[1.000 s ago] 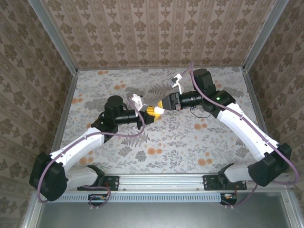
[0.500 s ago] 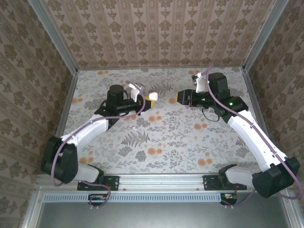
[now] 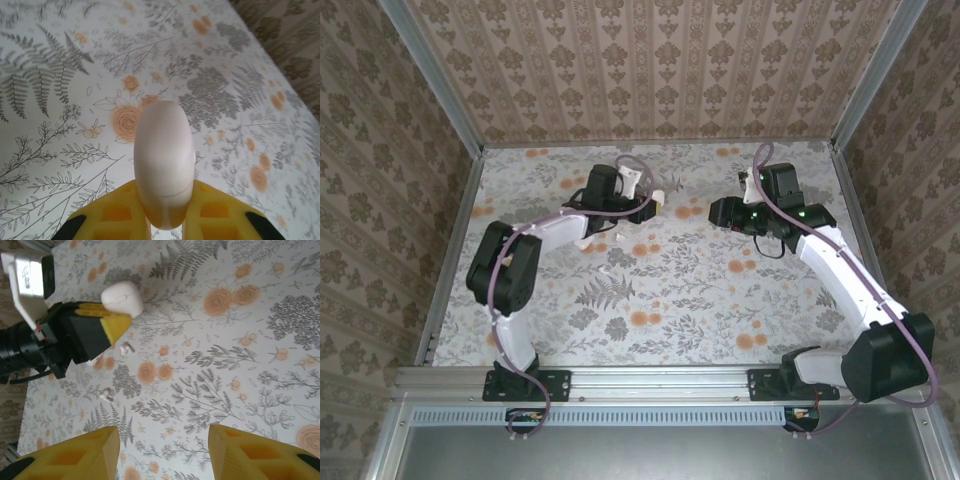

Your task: Insert the wireless bluetooth earbuds into the charging case

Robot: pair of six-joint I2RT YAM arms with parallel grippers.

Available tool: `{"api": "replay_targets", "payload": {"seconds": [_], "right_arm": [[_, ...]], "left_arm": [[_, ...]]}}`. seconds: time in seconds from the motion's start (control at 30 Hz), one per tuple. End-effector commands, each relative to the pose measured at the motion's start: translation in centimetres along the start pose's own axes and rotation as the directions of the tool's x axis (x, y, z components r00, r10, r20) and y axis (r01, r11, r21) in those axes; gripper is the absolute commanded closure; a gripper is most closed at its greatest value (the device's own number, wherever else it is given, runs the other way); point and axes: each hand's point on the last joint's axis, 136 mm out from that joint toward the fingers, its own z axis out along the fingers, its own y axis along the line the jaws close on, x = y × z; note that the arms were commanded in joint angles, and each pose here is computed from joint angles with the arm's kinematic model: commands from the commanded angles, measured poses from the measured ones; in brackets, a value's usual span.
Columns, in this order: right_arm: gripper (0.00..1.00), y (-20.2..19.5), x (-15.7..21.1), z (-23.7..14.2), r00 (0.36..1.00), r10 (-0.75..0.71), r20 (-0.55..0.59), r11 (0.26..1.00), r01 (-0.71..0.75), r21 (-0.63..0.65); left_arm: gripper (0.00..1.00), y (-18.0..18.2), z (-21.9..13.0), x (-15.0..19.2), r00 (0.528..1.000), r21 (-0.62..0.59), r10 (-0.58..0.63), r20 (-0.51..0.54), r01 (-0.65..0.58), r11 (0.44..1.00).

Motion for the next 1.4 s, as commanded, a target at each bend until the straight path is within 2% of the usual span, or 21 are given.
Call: {"api": "replay_targets", "payload": {"seconds": [0.0,0.33,0.5,0.63,0.83,1.07,1.17,1.37], "right_arm": [[0.49,-1.4,0.2,-0.1,0.999,-0.013,-0.037,0.999,0.014,0.029],[0.49,-4.4,0.9,-1.3,1.000,0.027,-0.015,0.998,-0.026,0.060],[0.49,-4.6,1.2,-1.8,0.999,0.038,-0.002,0.998,-0.038,0.056],[0.49,-4.8,1.5,-1.7,0.998,0.061,-0.002,0.996,-0.061,0.061],[0.50,-6.2,2.1,-1.9,0.996,0.087,-0.020,0.984,-0.082,0.157],[0.49,-4.5,2.2,-1.5,0.998,-0.023,-0.065,0.972,0.038,0.232],[0.48,-3.0,2.2,-0.5,0.993,-0.074,-0.089,0.967,0.094,0.238],[0.46,1.3,1.9,2.9,0.964,-0.228,-0.139,0.942,0.255,0.218]], "left_arm": [[1.00,1.2,2.2,0.1,0.997,-0.090,-0.069,-0.040,0.065,0.994],[0.95,3.1,7.3,3.2,0.980,-0.250,-0.092,-0.178,0.045,0.967],[0.90,3.5,8.0,4.2,0.972,-0.275,-0.104,-0.210,0.043,0.961],[0.81,4.2,7.5,4.8,0.965,-0.321,-0.104,-0.239,0.022,0.947],[0.66,4.4,5.2,3.6,0.967,-0.371,-0.023,-0.253,-0.075,0.926],[0.52,4.2,1.3,1.0,0.966,-0.398,0.031,-0.257,-0.135,0.907],[0.48,4.8,-1.3,-0.1,0.975,-0.424,0.025,-0.221,-0.119,0.898],[0.44,7.4,-8.6,-0.7,0.989,-0.540,-0.002,-0.145,-0.078,0.838]]}}
